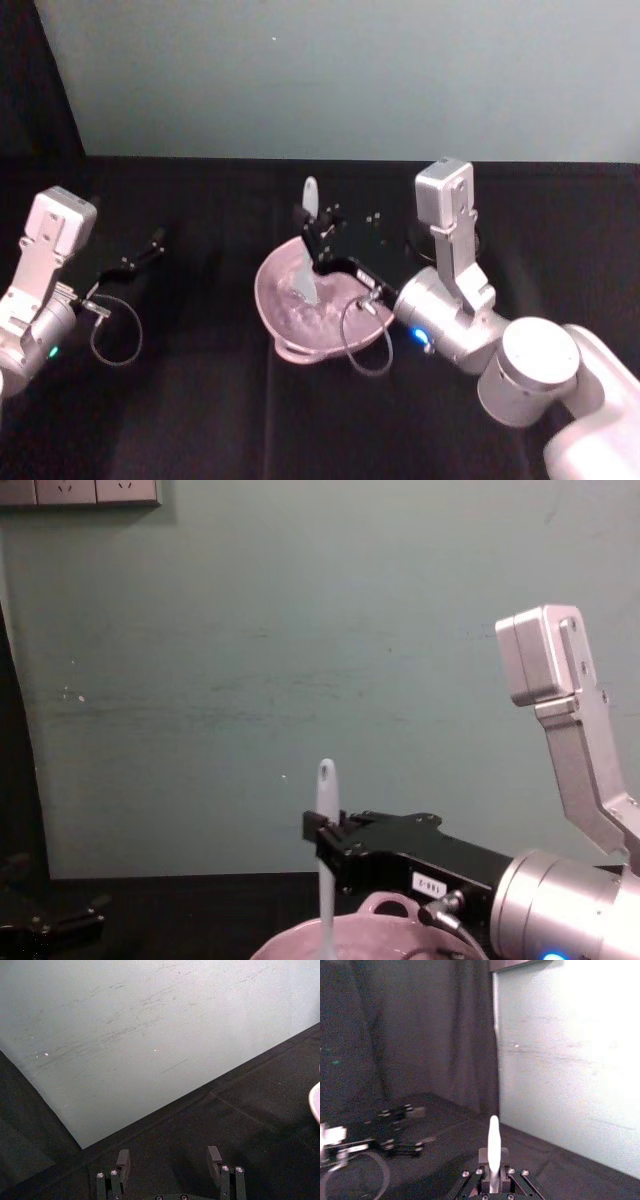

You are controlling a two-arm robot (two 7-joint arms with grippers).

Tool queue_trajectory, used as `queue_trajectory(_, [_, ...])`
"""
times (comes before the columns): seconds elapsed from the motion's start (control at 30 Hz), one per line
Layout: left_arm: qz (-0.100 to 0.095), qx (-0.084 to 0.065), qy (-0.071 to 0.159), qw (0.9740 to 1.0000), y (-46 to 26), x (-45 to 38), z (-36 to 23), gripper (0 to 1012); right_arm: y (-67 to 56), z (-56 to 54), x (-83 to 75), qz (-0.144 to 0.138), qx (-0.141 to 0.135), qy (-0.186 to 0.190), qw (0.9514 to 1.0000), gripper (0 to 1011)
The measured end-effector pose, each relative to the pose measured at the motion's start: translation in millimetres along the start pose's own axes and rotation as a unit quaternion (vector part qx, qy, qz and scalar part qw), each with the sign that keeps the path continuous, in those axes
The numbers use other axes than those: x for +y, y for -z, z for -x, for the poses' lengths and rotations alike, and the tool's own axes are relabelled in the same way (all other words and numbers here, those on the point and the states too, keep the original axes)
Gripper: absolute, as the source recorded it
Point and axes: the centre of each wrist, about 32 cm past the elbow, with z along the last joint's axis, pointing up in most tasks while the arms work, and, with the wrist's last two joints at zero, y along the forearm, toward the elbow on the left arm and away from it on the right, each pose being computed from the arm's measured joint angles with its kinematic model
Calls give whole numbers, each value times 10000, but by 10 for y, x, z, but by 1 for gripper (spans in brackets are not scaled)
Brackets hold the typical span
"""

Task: Use the one hand to pick up the spoon and stir the clear water in the bowl.

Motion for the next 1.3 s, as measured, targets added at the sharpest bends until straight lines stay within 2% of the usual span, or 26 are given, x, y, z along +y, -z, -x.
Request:
queue_trajectory(0.1, [0, 0, 0, 10000, 0, 0, 0, 1011, 24, -101, 38, -3, -129, 222, 9997, 112])
queue_trajectory(0.23, [0, 0, 0, 10000, 0, 0, 0, 1011, 7, -170, 11, 29, -220, 371, 9991, 112])
queue_trajectory(0.33, [0, 0, 0, 10000, 0, 0, 0, 1011, -36, -237, -94, 82, -251, 477, 9985, 112])
queue_trajectory(0.53, [0, 0, 0, 10000, 0, 0, 0, 1011, -146, -259, -252, 12, -75, 467, 9989, 112])
queue_trajectory(0.73, [0, 0, 0, 10000, 0, 0, 0, 1011, -360, -293, -380, -173, 323, 374, 9986, 112])
queue_trajectory(0.87, [0, 0, 0, 10000, 0, 0, 0, 1011, -566, -364, -472, -281, 661, 368, 9967, 112])
queue_trajectory(0.97, [0, 0, 0, 10000, 0, 0, 0, 1011, -670, -430, -539, -347, 848, 417, 9949, 112])
queue_trajectory(1.07, [0, 0, 0, 10000, 0, 0, 0, 1011, -780, -540, -634, -419, 1133, 491, 9915, 112])
queue_trajectory(1.17, [0, 0, 0, 10000, 0, 0, 0, 1011, -897, -728, -775, -483, 1523, 575, 9855, 112])
queue_trajectory(1.3, [0, 0, 0, 10000, 0, 0, 0, 1011, -951, -936, -906, -485, 1896, 713, 9781, 112])
